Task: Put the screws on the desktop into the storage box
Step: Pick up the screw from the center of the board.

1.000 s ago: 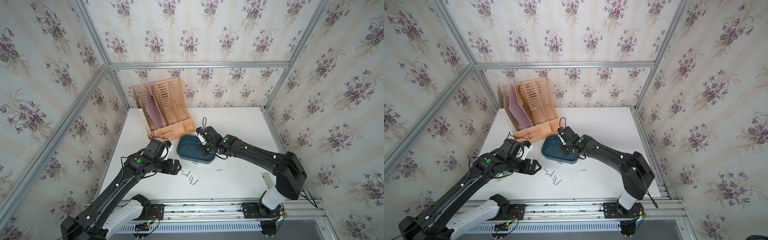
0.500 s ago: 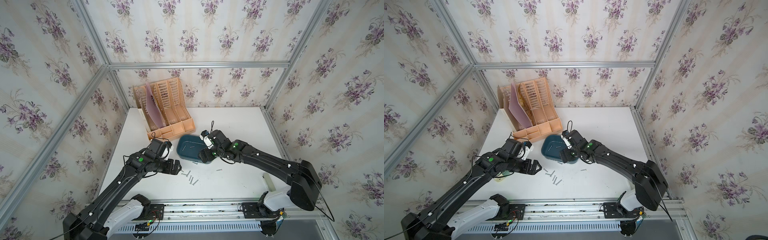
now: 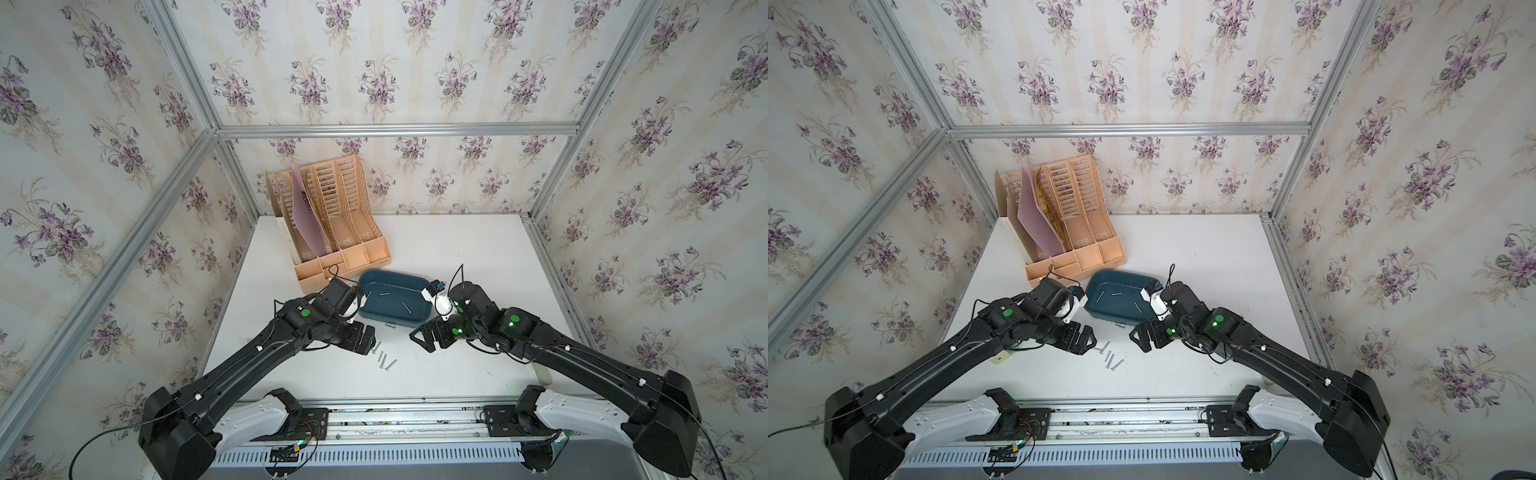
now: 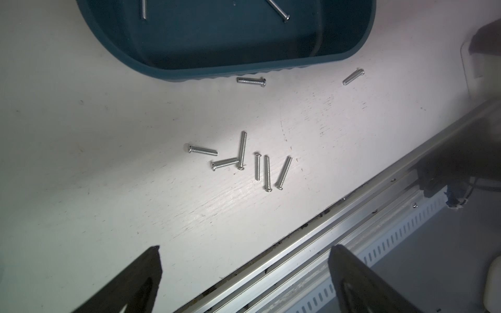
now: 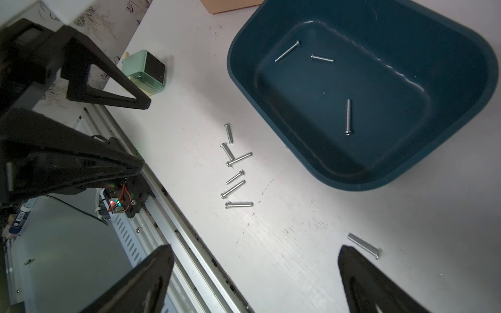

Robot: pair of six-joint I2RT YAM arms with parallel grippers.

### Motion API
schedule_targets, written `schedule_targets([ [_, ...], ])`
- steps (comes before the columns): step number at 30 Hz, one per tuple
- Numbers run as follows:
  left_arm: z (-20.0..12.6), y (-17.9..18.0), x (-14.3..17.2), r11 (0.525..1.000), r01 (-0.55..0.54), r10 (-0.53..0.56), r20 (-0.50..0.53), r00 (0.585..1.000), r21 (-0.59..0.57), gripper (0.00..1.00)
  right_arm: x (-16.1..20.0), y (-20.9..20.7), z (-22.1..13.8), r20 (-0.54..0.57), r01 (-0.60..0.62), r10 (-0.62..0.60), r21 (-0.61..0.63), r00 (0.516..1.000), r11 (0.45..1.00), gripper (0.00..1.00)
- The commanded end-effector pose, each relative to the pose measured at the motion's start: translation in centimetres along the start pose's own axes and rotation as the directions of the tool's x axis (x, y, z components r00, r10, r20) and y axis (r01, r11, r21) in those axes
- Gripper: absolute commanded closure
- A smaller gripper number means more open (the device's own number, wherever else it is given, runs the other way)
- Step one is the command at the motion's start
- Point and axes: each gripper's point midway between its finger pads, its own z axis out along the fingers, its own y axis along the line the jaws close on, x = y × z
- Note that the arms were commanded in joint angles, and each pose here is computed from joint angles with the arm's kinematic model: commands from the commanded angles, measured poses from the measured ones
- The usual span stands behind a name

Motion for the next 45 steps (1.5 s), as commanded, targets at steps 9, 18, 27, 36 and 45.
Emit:
schedule_targets([
  [9,3.6,-2.8,0.0,0.991,-0.113,0.108,-0.068,0.992,-0.076,0.08,2.3,-1.2,-1.6,0.018,-0.11,0.109,0.037,0.994,0.993,0.0],
  [18,8.0,-4.7,0.6,0.979,-0.189,0.178,-0.127,0.976,-0.078,0.22,3.7,-1.6,-2.3,0.032,-0.156,0.155,0.028,0.987,0.987,0.0],
  [27,10.7,-5.5,1.0,0.974,-0.22,0.207,-0.17,0.963,-0.06,0.43,4.5,-1.6,-3.0,0.011,-0.157,0.157,0.033,0.988,0.987,0.0],
  [36,12.4,-5.5,1.6,0.968,-0.243,0.226,-0.206,0.952,-0.063,0.56,4.7,-2.0,-2.9,0.01,-0.16,0.159,0.053,0.987,0.986,0.0],
  [45,13.3,-5.8,2.1,0.965,-0.256,0.235,-0.231,0.944,-0.062,0.65,4.7,-2.2,-2.9,0.012,-0.159,0.159,0.061,0.987,0.985,0.0],
])
